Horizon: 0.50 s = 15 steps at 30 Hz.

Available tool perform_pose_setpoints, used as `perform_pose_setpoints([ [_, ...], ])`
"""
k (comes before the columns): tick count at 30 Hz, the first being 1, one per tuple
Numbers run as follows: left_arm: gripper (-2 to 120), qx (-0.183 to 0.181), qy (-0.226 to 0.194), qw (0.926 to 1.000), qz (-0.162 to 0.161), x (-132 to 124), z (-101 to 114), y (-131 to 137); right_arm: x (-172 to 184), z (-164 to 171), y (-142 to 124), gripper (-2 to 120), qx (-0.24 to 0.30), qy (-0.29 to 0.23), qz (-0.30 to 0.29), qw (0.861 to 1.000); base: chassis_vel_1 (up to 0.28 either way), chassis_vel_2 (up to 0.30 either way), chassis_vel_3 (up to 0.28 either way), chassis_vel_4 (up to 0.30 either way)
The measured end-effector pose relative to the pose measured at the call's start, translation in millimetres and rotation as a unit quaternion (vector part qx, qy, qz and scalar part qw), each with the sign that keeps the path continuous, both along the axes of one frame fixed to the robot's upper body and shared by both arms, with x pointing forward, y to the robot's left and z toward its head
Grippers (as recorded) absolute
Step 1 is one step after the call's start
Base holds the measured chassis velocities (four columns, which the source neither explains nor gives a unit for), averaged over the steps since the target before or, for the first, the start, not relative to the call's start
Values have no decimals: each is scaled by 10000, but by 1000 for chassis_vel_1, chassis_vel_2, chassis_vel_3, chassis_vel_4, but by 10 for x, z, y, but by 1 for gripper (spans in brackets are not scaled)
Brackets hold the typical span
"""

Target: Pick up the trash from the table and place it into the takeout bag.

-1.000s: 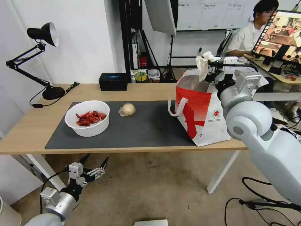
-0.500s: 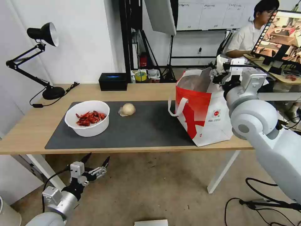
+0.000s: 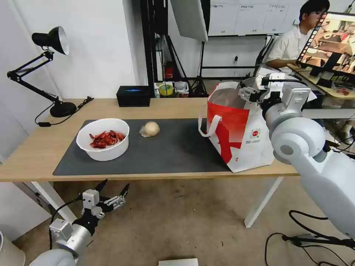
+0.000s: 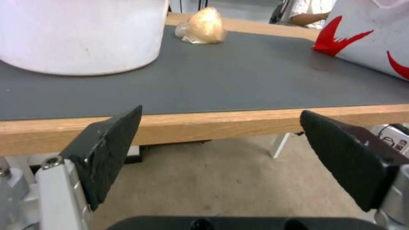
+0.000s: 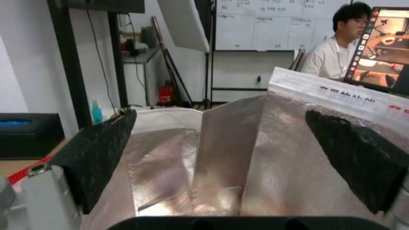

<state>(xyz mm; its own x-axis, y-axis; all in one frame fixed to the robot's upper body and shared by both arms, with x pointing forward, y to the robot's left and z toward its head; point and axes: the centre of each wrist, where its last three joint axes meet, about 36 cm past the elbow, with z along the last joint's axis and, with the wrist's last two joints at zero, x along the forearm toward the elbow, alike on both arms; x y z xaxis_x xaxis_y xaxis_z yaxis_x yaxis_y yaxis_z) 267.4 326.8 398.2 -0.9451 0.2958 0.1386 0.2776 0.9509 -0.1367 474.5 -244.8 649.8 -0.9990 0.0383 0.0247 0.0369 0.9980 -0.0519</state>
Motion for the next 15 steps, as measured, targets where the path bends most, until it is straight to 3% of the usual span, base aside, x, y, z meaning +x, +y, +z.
perform_pose_setpoints([
  [15,100,35,-7,10000,25,8,20,52,27,12,112,100,19,-33,184,9998,0,0,0,0],
])
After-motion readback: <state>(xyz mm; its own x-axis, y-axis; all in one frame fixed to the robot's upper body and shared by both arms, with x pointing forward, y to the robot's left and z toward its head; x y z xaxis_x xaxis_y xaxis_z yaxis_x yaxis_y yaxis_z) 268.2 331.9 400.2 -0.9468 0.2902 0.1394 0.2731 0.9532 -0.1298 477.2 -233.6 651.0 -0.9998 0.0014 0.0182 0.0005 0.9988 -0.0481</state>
